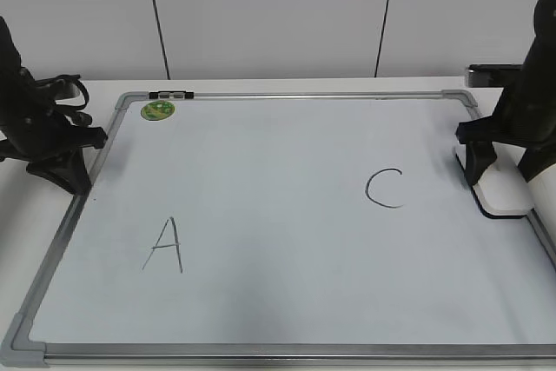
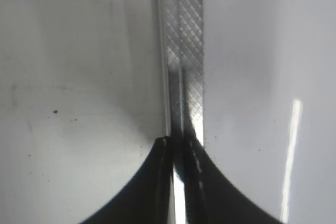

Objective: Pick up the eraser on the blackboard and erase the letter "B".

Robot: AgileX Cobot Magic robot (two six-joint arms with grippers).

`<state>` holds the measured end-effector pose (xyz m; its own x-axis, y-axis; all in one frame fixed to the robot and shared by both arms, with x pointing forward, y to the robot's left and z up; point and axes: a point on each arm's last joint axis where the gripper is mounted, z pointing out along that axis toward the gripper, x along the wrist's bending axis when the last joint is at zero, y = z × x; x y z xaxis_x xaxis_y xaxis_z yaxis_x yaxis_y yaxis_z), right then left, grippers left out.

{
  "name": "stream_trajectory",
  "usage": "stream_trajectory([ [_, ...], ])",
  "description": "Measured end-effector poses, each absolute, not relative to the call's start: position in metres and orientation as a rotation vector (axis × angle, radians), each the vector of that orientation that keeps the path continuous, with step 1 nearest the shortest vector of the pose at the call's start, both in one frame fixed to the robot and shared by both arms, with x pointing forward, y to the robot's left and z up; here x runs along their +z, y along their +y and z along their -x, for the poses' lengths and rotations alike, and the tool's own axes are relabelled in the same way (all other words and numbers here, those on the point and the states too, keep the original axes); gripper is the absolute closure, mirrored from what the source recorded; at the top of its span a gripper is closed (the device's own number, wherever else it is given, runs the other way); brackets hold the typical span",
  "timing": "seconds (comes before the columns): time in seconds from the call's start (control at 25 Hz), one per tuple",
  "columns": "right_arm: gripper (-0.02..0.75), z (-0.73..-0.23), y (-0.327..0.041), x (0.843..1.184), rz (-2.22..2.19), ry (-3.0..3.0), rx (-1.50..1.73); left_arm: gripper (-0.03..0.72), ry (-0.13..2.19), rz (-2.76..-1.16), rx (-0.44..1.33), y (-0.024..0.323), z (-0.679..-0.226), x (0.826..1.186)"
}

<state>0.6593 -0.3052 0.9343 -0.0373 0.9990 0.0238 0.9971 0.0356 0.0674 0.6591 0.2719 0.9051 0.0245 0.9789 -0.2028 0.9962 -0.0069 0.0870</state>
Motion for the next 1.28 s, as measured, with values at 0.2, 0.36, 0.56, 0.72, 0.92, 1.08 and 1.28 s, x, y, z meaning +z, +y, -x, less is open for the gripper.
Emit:
stream_trajectory([
  [0.2, 0.140, -0.656, -0.305, 0.955, -2.137, 2.224, 0.136, 0.627, 2.055, -2.099, -0.118, 0.272, -0.660, 0.906],
  [0.36, 0.144, -0.651, -0.305, 0.982, -2.098, 2.199, 0.192, 0.493, 2.036, -2.107, -0.095, 0.273, -0.666, 0.913],
  [0.56, 0.144, -0.644, -0.305, 0.999, -2.083, 2.209, 0.195, 0.293, 1.993, -2.114, -0.079, 0.274, -0.681, 0.946],
  [0.72, 0.144, -0.633, -0.303, 1.015, -2.094, 2.238, 0.191, 0.249, 1.959, -2.133, -0.089, 0.273, -0.688, 0.977],
  [0.92, 0.145, -0.619, -0.303, 1.044, -2.068, 2.228, 0.224, 0.244, 1.895, -2.097, 0.009, 0.273, -0.682, 1.025],
  [1.08, 0.145, -0.606, -0.302, 1.074, -2.022, 2.186, 0.299, 0.245, 1.844, -2.061, 0.088, 0.273, -0.668, 1.064],
  [1.28, 0.145, -0.582, -0.301, 1.116, -1.951, 2.122, 0.398, 0.245, 1.779, -2.017, 0.183, 0.272, -0.639, 1.112],
])
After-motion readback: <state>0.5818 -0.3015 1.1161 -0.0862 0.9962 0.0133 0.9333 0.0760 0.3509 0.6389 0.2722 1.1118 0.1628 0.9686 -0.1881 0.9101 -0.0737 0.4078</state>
